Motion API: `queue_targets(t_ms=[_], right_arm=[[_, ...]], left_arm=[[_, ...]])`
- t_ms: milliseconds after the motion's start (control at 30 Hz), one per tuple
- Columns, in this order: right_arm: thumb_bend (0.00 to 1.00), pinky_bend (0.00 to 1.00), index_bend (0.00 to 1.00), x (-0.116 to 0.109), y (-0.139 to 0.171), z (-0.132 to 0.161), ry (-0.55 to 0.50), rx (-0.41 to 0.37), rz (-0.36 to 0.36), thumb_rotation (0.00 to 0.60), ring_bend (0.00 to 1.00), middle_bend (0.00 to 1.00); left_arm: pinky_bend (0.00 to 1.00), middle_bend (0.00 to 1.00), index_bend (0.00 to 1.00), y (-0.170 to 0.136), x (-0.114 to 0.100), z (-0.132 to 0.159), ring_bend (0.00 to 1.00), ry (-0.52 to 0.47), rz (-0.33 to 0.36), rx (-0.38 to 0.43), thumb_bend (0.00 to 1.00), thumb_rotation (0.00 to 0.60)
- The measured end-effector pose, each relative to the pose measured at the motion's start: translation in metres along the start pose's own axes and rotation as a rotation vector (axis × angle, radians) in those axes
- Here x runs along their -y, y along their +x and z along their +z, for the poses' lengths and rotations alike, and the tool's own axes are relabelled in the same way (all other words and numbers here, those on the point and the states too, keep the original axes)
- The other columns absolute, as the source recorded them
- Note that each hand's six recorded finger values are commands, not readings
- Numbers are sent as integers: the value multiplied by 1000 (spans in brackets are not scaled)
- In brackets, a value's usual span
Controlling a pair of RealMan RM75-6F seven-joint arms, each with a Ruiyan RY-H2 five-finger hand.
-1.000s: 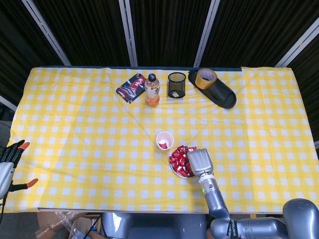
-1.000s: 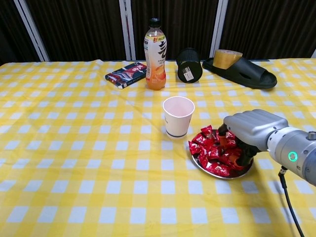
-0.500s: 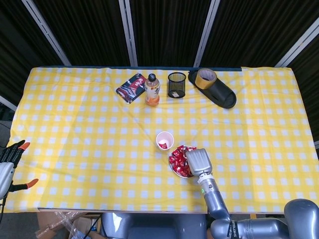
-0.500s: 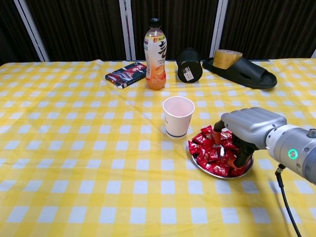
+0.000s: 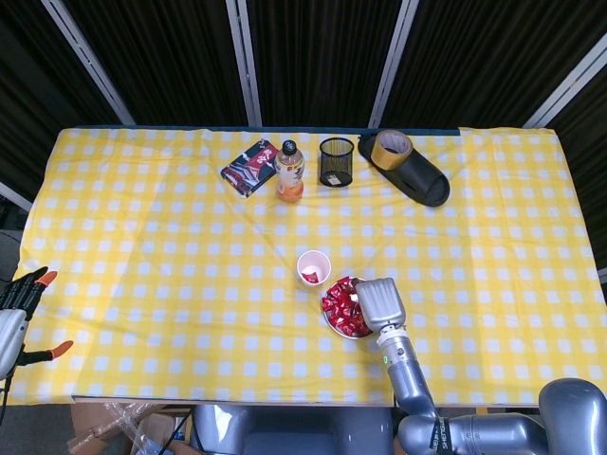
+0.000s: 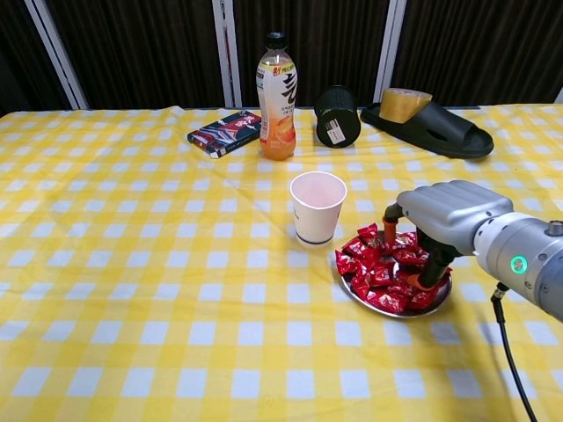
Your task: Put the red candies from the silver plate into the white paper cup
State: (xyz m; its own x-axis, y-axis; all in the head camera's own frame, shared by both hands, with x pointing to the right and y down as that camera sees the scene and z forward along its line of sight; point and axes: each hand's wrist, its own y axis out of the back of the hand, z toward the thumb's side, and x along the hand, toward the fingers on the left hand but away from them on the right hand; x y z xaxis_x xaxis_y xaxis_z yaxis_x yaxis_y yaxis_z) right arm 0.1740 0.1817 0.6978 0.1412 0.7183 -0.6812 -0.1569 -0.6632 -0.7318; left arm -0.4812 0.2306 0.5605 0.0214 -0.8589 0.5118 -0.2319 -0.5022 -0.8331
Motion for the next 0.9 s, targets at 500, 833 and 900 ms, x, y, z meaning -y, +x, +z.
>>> queue_targets(t_ms=[500,833,900], right_arm=[[335,953,465,8,-4,-12,-5,24,27,600,1000,972],[543,953,525,12,-5,-5,-20,5,26,600,1000,972],[558,953,529,12,-5,-5,-18,6,24,600,1000,972]], left_arm=[[0,0,0,0,1,1,0,1,-2,-1,16,600],[0,0,0,0,0,0,0,-2,-1,0,16,600],[0,0,0,0,0,0,0,-4,-1,0,16,600]])
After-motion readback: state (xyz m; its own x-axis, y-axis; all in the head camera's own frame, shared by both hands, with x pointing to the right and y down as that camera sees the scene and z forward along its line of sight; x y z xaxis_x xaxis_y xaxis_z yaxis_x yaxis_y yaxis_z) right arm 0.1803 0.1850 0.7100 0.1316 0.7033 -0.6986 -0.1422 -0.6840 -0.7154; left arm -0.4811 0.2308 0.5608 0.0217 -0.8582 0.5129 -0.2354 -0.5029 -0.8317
